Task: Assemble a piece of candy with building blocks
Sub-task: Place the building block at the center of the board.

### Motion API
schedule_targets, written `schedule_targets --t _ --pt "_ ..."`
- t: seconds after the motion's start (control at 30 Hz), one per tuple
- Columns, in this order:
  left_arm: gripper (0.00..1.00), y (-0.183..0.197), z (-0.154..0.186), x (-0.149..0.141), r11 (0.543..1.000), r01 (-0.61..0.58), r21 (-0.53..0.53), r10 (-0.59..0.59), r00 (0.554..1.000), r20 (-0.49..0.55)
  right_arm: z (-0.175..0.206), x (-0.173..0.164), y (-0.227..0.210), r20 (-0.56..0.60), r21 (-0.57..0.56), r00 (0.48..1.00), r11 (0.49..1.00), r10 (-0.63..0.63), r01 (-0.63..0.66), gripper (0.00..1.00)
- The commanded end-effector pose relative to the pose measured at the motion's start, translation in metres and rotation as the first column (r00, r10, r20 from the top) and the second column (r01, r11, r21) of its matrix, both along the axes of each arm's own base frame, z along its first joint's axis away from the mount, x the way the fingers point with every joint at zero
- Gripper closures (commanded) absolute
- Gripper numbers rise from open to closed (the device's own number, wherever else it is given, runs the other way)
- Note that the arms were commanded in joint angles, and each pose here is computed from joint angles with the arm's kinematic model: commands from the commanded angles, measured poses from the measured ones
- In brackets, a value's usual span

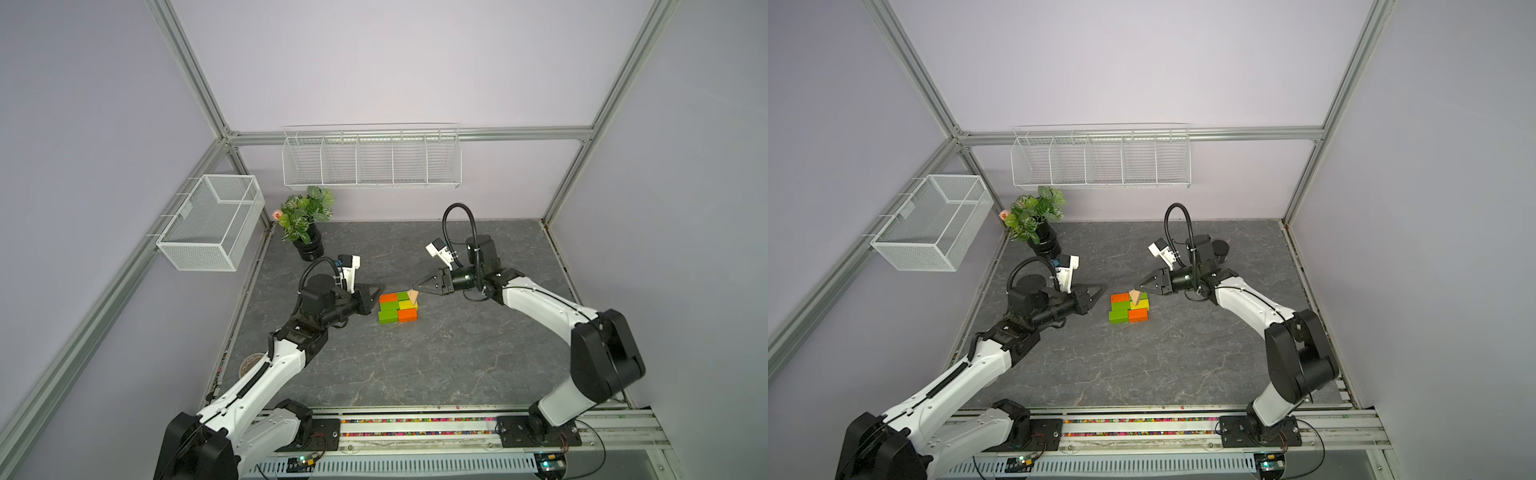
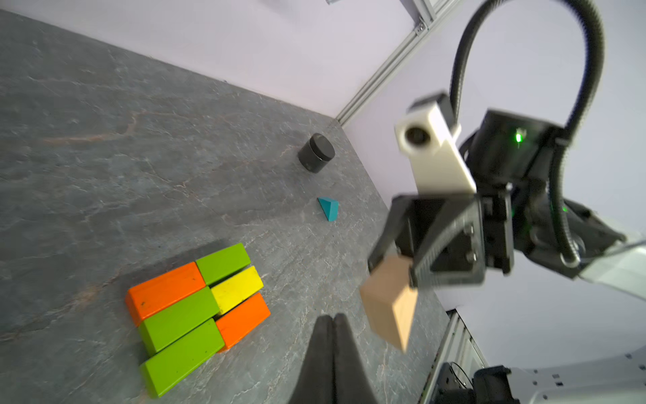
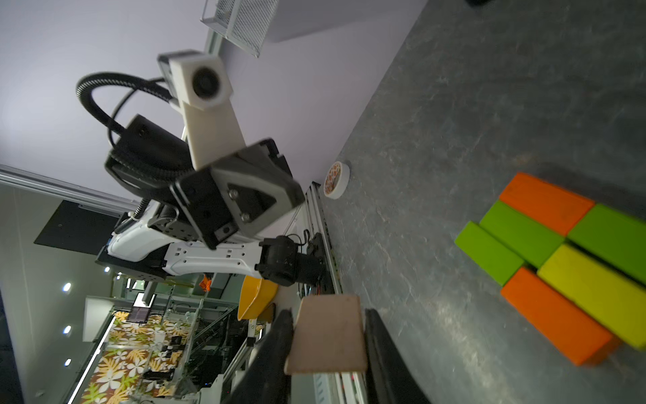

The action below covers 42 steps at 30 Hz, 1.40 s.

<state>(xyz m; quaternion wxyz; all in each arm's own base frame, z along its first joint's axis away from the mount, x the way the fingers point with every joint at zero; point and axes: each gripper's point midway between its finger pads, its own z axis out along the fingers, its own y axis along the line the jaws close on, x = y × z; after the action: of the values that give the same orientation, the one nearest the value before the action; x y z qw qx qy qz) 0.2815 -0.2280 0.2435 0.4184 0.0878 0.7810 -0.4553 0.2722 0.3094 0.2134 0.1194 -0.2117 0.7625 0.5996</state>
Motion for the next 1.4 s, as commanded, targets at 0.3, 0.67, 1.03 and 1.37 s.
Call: schedule_targets --t 0.3,0.67,1.03,1.37 --pt "0.94 0.002 -0.027 0.01 0.999 -0.039 0.011 0.039 0.997 -0.063 -0.098 -0.051 0.017 -0.201 -0.142 0.955 0.971 -0.217 0.191 0.93" --pt "0.94 0.006 -0.027 0.01 0.998 -0.055 0.013 0.056 0.997 -0.062 -0.167 -0.064 0.049 -0.293 -0.275 0.925 0.948 -0.241 0.16 0.91" --pt "0.94 0.006 -0.032 0.011 0.998 -0.058 0.025 0.059 0.996 -0.068 -0.198 -0.089 0.016 -0.104 -0.608 0.969 0.785 -0.223 0.116 0.74" --pt "0.94 0.005 -0.036 0.012 0.998 -0.054 0.028 0.056 0.995 -0.08 -0.22 -0.099 -0.001 -0.112 -0.667 0.968 0.739 -0.224 0.094 0.68"
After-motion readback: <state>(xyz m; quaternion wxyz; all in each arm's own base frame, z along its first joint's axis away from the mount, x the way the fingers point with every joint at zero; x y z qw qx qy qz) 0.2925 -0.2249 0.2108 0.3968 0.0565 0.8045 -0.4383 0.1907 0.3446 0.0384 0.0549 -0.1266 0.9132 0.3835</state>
